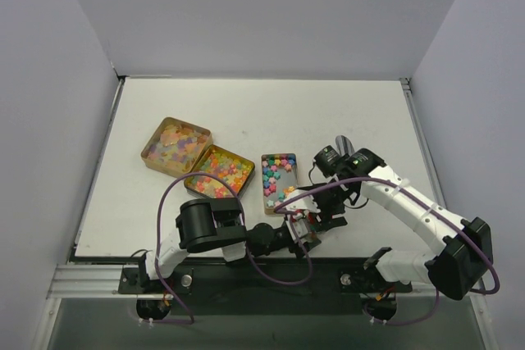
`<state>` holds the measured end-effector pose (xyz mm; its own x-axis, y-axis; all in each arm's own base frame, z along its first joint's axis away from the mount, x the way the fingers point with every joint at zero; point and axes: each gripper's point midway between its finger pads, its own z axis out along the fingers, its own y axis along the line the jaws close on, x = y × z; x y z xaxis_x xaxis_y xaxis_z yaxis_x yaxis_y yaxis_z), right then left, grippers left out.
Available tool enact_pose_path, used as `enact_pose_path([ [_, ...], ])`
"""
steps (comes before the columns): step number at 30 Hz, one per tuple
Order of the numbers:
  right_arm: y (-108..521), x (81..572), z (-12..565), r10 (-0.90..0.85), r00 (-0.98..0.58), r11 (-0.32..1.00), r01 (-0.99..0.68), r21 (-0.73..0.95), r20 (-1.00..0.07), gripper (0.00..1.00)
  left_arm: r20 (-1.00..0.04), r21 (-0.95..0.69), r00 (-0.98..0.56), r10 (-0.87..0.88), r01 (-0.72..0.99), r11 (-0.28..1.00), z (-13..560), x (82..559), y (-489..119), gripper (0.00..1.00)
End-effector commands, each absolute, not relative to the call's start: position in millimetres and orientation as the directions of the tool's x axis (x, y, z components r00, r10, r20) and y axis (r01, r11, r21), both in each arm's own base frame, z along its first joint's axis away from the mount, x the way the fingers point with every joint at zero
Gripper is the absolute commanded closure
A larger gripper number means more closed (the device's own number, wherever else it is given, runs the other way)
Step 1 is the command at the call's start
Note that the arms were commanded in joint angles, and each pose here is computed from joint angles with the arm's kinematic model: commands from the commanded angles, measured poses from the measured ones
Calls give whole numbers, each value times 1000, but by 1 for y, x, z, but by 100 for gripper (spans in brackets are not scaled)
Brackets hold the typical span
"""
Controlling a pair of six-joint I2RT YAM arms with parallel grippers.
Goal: Pack the candies
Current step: Screw the bottle lid onto the packing bottle.
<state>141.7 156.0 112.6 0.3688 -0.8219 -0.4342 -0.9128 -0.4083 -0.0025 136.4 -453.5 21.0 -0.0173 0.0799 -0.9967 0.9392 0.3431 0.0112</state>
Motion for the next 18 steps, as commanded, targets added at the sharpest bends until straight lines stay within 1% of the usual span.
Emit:
enact_pose_path([
  [1,144,122,110,-890,199,-279,-950,142,-411,44,-996,-11,-45,82,924,381,7,145,-442,100],
  [3,146,118,107,-906,128,-219,-957,188,-404,50,-996,-8,-42,80,922,387,8,146,-442,100],
  [4,146,113,105,-915,76,-176,-959,222,-397,51,-996,-6,-39,78,922,388,9,146,-442,100],
  [7,145,104,96,-925,1,-108,-960,259,-380,55,-996,2,-32,79,919,394,9,147,-441,100],
  [9,143,100,92,-933,-94,-12,-956,293,-346,58,-997,4,-29,77,917,400,10,148,-440,100],
  [10,143,99,88,-933,-125,22,-955,294,-336,59,-997,4,-29,75,916,401,11,149,-440,100],
  [11,141,99,85,-933,-197,102,-947,304,-301,59,-997,5,-28,76,916,401,11,148,-440,100],
  [13,141,100,82,-928,-236,152,-945,289,-286,60,-997,5,-26,71,915,402,12,148,-440,100],
  [14,135,99,78,-925,-286,213,-935,283,-250,61,-997,5,-26,71,914,405,12,148,-440,100],
  [16,134,101,77,-913,-326,261,-929,262,-244,61,-997,6,-27,74,913,408,11,149,-439,100],
  [17,132,100,76,-914,-322,259,-932,255,-248,61,-997,6,-26,73,913,408,12,148,-440,100],
  [18,132,103,76,-910,-330,273,-932,238,-249,56,-996,30,-5,87,915,403,11,148,-439,100],
])
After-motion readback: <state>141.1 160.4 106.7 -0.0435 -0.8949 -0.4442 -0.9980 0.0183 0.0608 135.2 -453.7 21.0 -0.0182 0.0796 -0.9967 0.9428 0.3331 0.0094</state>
